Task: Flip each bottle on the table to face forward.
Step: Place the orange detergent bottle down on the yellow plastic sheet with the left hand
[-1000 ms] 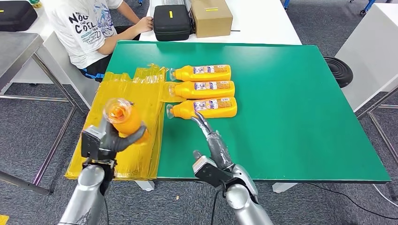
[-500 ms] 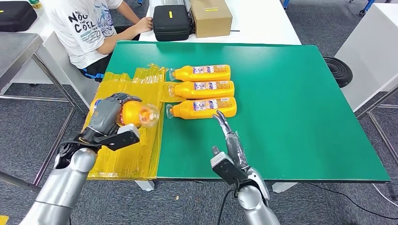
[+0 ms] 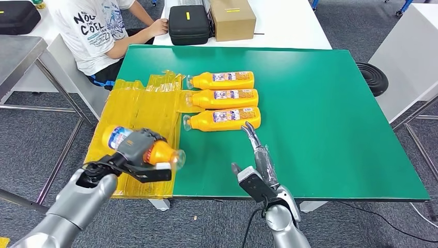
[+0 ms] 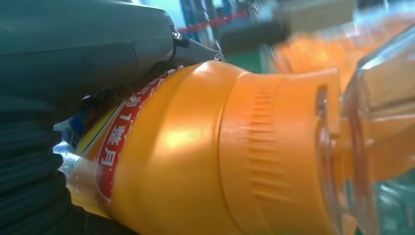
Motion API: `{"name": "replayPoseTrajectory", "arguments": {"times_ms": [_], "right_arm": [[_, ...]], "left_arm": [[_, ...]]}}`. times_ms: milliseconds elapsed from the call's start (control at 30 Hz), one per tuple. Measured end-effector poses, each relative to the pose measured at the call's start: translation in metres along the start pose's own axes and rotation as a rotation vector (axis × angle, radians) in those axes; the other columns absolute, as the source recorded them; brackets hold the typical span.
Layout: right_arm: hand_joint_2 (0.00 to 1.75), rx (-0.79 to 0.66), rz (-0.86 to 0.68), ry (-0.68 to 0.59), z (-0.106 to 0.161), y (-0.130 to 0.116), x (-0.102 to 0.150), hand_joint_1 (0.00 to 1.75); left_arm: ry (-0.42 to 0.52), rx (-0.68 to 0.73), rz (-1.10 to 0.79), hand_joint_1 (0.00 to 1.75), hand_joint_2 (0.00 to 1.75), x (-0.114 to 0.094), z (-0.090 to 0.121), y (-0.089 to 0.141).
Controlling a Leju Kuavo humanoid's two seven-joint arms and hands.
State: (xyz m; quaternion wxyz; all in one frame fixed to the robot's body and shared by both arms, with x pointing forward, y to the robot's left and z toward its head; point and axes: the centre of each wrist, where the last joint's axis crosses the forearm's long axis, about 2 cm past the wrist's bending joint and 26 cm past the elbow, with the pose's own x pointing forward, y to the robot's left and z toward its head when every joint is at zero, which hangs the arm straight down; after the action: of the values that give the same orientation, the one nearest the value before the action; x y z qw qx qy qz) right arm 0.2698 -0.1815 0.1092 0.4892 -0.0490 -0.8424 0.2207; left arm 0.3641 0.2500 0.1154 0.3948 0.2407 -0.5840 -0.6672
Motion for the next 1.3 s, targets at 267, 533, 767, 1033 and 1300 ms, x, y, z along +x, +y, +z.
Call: {"name": "replayPoseTrajectory", "arguments": {"times_ms": [267,533,767,1033,1300], "right_arm": [[1.75,-0.003,-0.006,0.009,0.003,0.0,-0.001,0.0],[1.75,-0.006,-0.012,0.015,0.007,0.001,-0.003,0.0],[1.75,-0.008,-0.015,0.02,0.008,0.001,-0.004,0.0],[1.75,-0.008,-0.026,0.028,0.009,0.003,-0.006,0.0],[1.75,-0.002,-0.033,0.027,0.01,0.006,-0.007,0.0]], "left_arm": [[-0.023,-0.146,-0.036,1.75,1.75,0.001,-0.01,-0.016],[-0.026,-0.173,-0.029,1.75,1.75,-0.001,-0.011,-0.018],[-0.037,-0.192,-0.008,1.29,1.75,-0.003,-0.012,-0.016],[-0.055,-0.244,-0.001,1.16,1.75,-0.01,-0.015,-0.01],[-0.047,-0.283,-0.011,0.7,1.75,-0.017,-0.019,-0.006]]}}
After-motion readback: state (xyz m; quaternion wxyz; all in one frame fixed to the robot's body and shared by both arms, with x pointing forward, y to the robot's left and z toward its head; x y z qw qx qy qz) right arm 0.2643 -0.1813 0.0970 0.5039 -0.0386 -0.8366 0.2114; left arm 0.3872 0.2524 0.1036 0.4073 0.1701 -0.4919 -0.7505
